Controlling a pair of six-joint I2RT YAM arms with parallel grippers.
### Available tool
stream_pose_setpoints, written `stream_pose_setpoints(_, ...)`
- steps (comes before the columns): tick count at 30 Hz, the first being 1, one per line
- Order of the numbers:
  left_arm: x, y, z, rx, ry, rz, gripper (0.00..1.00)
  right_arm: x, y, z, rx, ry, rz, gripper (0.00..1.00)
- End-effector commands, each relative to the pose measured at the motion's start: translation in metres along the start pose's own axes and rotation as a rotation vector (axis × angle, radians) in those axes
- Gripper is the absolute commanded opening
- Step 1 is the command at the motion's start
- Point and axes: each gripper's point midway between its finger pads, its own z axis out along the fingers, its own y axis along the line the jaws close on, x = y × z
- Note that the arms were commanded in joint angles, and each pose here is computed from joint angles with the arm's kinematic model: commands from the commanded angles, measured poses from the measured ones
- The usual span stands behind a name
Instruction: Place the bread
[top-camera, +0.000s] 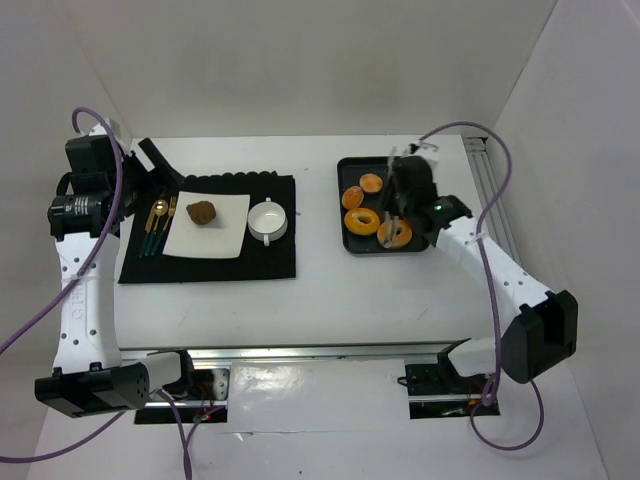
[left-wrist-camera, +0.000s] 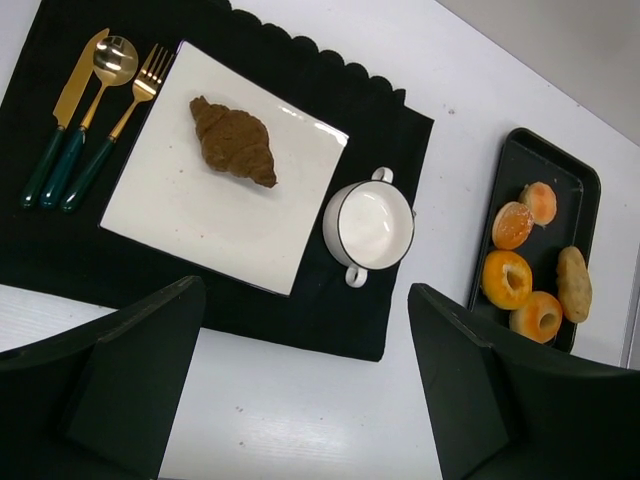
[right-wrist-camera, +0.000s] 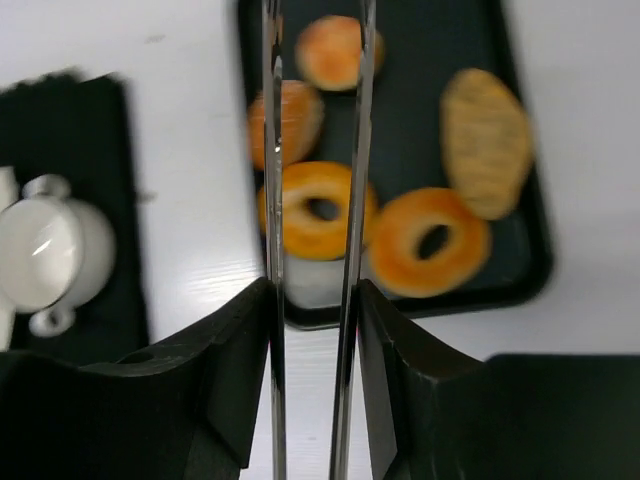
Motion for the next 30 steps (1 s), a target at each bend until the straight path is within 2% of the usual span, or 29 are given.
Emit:
stream_pose_setpoints(1, -0.015, -0.009, -0.007, 0.04, -0.051, 0.006, 0.95, 0.02, -0.054, -0.002, 0.072, 0.184, 0.09, 0.46)
stream_pose_setpoints(5, -0.014, -0.009, -0.003, 0.036, -0.043, 0.005, 0.95, 0.016, -0.097, 0.0, 0.089, 0.238, 0.22, 0.46)
stream_pose_setpoints(12, -0.013, -0.009, -0.001, 0.044, -0.038, 0.006, 0.95, 0.016, -0.126, -0.003, 0.126, 0.255, 0.261, 0.51)
stream_pose_setpoints(22, -0.013, -0.009, -0.001, 0.044, -0.038, 0.006, 0.95, 0.024, -0.139, 0.001, 0.111, 0.292, 0.309, 0.56)
stream_pose_setpoints(30, -0.01, -0.01, 0.004, 0.05, -0.026, 0.005, 0.94, 0.04, -0.136, 0.02, 0.074, 0.341, 0.327, 0.57)
